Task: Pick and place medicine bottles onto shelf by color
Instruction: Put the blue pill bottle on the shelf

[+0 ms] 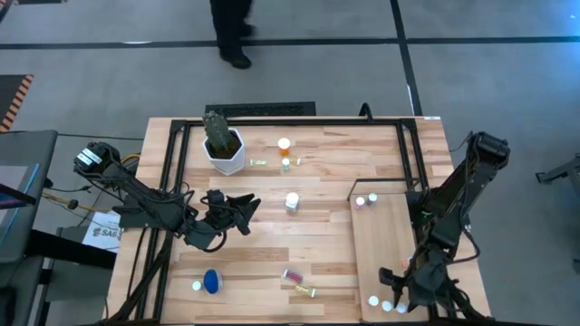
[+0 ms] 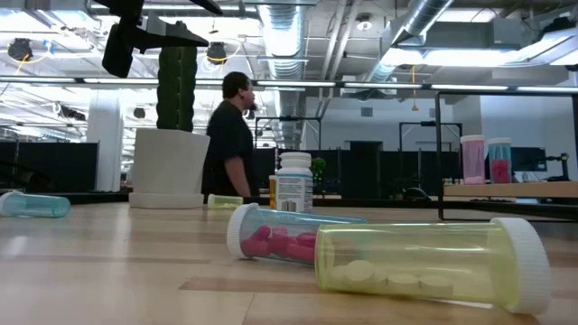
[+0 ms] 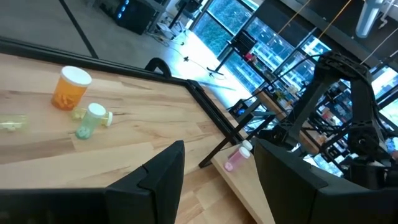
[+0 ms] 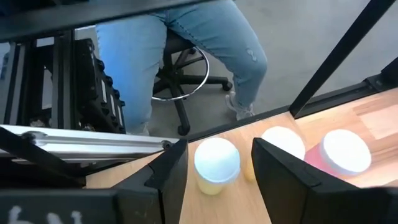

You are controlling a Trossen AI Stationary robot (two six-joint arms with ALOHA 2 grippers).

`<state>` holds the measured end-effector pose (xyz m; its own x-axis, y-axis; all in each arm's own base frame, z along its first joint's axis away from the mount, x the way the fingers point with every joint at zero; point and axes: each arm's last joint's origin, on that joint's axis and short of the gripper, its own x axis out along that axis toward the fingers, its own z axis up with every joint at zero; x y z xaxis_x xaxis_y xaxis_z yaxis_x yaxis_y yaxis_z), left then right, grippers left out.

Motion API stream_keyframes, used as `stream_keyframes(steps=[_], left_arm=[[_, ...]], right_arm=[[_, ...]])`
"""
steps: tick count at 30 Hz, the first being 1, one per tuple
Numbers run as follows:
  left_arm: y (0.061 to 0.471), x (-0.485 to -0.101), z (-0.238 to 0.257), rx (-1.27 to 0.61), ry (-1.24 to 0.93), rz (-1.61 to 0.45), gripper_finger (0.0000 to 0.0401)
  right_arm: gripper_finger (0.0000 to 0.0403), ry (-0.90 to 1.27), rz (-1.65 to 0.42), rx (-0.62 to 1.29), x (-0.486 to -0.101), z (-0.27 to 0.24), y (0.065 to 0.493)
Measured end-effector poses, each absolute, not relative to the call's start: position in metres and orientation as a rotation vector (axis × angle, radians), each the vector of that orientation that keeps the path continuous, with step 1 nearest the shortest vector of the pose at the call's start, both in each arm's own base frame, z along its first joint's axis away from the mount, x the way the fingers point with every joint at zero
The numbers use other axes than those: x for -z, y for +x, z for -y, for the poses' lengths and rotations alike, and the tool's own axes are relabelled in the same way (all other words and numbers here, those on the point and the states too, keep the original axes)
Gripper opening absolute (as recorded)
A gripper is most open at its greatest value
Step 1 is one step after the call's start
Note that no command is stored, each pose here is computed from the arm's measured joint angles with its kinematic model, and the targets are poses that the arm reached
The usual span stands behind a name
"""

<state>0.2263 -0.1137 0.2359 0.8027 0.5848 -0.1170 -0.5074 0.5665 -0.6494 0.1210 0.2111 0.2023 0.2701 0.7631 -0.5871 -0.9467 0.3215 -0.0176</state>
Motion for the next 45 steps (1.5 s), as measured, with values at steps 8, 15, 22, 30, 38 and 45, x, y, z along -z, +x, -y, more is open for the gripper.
stream_keyframes(steps=[8, 15, 22, 30, 38, 45], left_arm=[[0.226, -0.235, 0.114, -0.639, -0.719, 0.105, 0.0183], [0.227, -0.235, 0.114, -0.616, -0.719, 0.086, 0.0183], [0.227, -0.234, 0.116, -0.579, -0.705, 0.052, 0.0183], [0.225, -0.234, 0.122, -0.515, -0.726, 0.019, 0.0183], [0.221, -0.234, 0.129, -0.485, -0.715, 0.006, 0.0183], [0.22, -0.234, 0.131, -0.477, -0.681, -0.007, 0.0183]], right_arm=[[0.0201, -0.338, -0.463, -1.156, -0.224, -0.2, 0.123], [0.0201, -0.102, -0.502, -0.915, -0.26, -0.171, 0.153], [0.0201, -0.054, -0.502, -0.7, -0.262, -0.136, 0.188], [0.0201, -0.01, -0.546, -0.497, -0.25, -0.102, 0.218], [0.0201, -0.034, -0.565, -0.23, -0.235, -0.079, 0.242], [0.0201, 0.024, -0.574, -0.037, -0.236, -0.047, 0.28]])
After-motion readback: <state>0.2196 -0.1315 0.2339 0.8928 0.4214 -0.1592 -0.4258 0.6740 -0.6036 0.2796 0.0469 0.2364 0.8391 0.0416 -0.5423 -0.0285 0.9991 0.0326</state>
